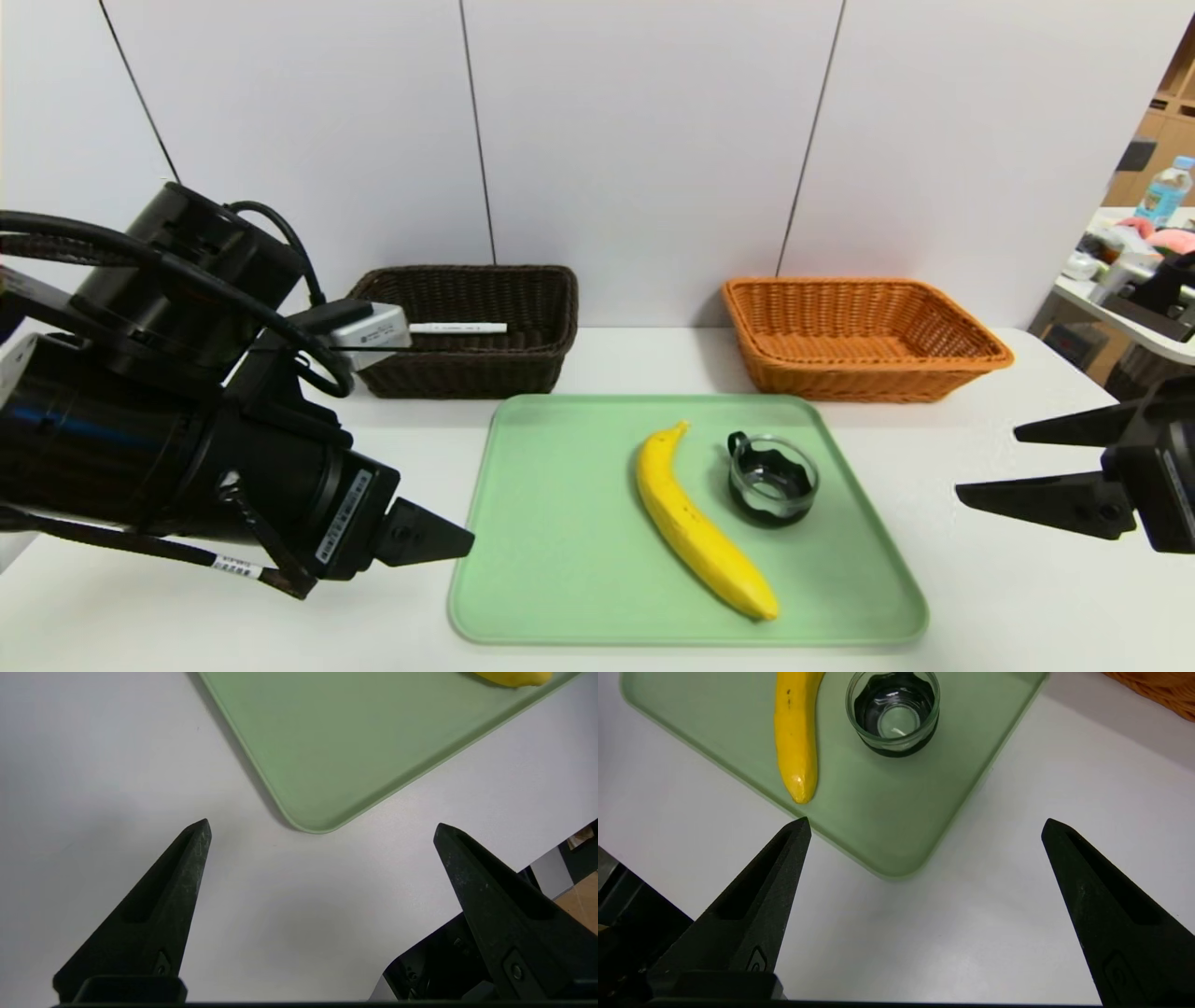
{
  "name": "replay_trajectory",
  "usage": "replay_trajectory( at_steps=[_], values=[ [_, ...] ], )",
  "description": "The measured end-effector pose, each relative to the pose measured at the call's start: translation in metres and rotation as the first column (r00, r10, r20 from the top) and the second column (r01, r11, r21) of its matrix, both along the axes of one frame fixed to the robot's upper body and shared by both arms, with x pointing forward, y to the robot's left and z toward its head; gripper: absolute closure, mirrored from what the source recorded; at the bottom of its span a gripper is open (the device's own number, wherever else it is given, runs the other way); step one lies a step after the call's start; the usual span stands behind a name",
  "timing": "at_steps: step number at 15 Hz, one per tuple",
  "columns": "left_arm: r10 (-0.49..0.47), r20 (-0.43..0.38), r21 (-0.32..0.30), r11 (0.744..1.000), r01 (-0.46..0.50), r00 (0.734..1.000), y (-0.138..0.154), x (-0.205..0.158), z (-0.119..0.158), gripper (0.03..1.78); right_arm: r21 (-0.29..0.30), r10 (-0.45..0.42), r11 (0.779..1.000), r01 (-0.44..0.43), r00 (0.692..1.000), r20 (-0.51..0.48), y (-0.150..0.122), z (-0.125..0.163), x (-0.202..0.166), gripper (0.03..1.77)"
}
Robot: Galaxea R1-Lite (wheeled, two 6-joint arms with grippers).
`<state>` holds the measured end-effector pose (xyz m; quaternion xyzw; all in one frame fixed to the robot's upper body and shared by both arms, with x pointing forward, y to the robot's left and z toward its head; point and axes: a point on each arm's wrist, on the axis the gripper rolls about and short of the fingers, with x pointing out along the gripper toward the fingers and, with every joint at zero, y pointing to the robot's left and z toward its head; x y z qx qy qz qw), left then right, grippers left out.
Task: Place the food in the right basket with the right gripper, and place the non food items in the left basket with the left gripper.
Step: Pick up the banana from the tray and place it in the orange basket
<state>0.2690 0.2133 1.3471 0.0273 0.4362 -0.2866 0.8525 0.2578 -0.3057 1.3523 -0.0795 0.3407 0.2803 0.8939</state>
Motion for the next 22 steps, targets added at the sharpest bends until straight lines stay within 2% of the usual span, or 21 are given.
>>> replay_trajectory(
  at_steps=[4, 10, 12, 14, 16, 20, 22],
  values=[
    [-0.008, -0.024, 0.006, 1.0, 0.008, 1.0, -0.004, -0.002, -0.005, 0.12, 0.002, 0.052, 0.999, -0.052, 0.999, -0.015, 0.015, 0.012, 0.026, 0.09],
    [-0.022, -0.026, 0.011, 1.0, 0.022, 0.999, -0.007, -0.001, -0.006, 0.12, 0.042, 0.146, 0.989, -0.144, 0.987, -0.062, 0.066, 0.023, 0.065, 0.09],
    [-0.029, -0.02, 0.006, 1.0, 0.029, 0.999, -0.006, -0.002, -0.005, 0.12, 0.032, 0.167, 0.986, -0.165, 0.984, -0.07, 0.084, 0.023, 0.071, 0.09],
    [-0.072, 0.028, -0.01, 0.997, 0.072, 0.997, -0.007, -0.001, -0.001, 0.12, 0.002, 0.174, 0.985, -0.174, 0.981, -0.081, 0.1, 0.019, 0.074, 0.09],
    [-0.13, 0.078, -0.032, 0.991, 0.133, 0.988, -0.007, -0.001, 0.007, 0.12, -0.003, 0.19, 0.982, -0.191, 0.976, -0.107, 0.114, 0.013, 0.075, 0.09],
    [-0.144, 0.128, -0.026, 0.989, 0.149, 0.981, -0.004, 0.002, 0.018, 0.12, 0.002, 0.218, 0.975, -0.22, 0.965, -0.145, 0.136, 0.006, 0.071, 0.09],
    [-0.146, 0.14, -0.02, 0.988, 0.15, 0.979, -0.001, 0.002, 0.019, 0.12, -0.029, 0.184, 0.981, -0.191, 0.971, -0.153, 0.145, 0.001, 0.072, 0.09]
  ],
)
